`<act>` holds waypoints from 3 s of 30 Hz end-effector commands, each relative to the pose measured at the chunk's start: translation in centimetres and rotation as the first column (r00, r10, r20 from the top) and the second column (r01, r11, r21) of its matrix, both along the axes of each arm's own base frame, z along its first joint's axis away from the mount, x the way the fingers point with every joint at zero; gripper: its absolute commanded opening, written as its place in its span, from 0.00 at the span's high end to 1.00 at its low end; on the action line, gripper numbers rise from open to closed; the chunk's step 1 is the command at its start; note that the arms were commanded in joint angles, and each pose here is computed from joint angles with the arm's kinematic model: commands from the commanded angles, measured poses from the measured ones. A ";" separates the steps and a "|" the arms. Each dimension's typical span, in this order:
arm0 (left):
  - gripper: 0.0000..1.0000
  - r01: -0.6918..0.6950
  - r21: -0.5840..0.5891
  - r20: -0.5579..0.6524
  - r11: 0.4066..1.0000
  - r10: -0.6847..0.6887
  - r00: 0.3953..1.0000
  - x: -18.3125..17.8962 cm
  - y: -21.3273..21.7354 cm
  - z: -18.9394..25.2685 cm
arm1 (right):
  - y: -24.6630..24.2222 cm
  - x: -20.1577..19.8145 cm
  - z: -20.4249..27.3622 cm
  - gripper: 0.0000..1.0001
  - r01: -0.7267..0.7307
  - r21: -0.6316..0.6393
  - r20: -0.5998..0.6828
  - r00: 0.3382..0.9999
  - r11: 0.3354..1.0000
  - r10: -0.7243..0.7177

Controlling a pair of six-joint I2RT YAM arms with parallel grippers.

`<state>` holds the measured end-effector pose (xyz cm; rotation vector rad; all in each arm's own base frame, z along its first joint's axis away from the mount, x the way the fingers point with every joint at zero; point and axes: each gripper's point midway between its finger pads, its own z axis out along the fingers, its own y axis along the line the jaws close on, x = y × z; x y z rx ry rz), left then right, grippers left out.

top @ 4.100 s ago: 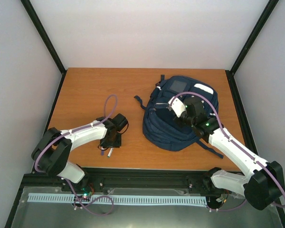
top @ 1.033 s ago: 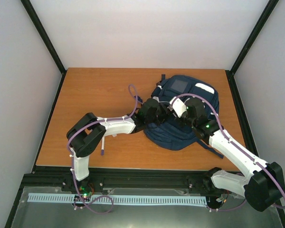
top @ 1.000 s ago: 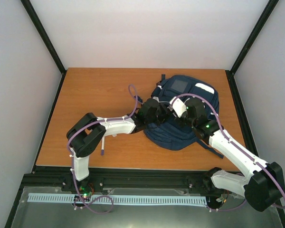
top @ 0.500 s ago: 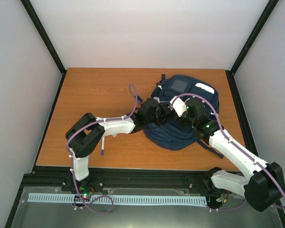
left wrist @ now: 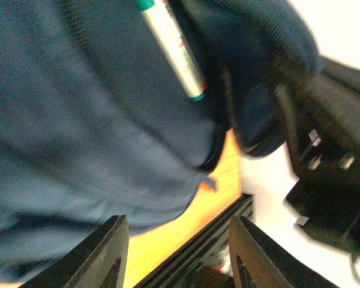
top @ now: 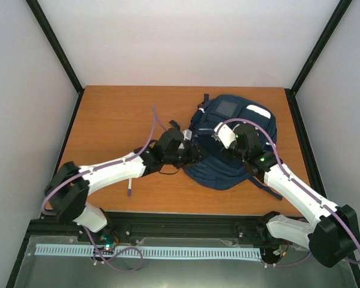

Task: Pack the student bag
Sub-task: Place the stationery in the student bag, then pick up the stationery from the center of the board.

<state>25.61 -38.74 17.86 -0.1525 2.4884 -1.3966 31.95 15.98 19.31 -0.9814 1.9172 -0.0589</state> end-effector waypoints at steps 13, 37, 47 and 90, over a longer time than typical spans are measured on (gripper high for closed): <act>0.20 -0.163 0.755 0.024 0.635 0.222 0.975 -3.9 24.5 -8.6 | 0.0 0.4 1.4 0.97 0.000 0.028 0.048 0.999 1.000 -0.002; 0.31 -0.228 0.793 -0.016 0.565 0.394 0.919 -3.0 29.6 -13.5 | -0.5 0.5 1.2 0.97 0.014 0.032 0.038 0.999 0.999 -0.015; 0.44 -0.204 0.809 -0.042 0.552 0.399 0.916 -2.9 29.9 -14.8 | -0.7 0.5 1.2 0.97 0.017 0.038 0.032 0.999 0.999 -0.018; 0.95 0.108 0.396 -0.049 0.912 -0.096 0.994 -7.6 17.0 -8.2 | -0.9 0.0 0.2 0.97 -0.008 0.053 -0.014 1.000 0.999 0.009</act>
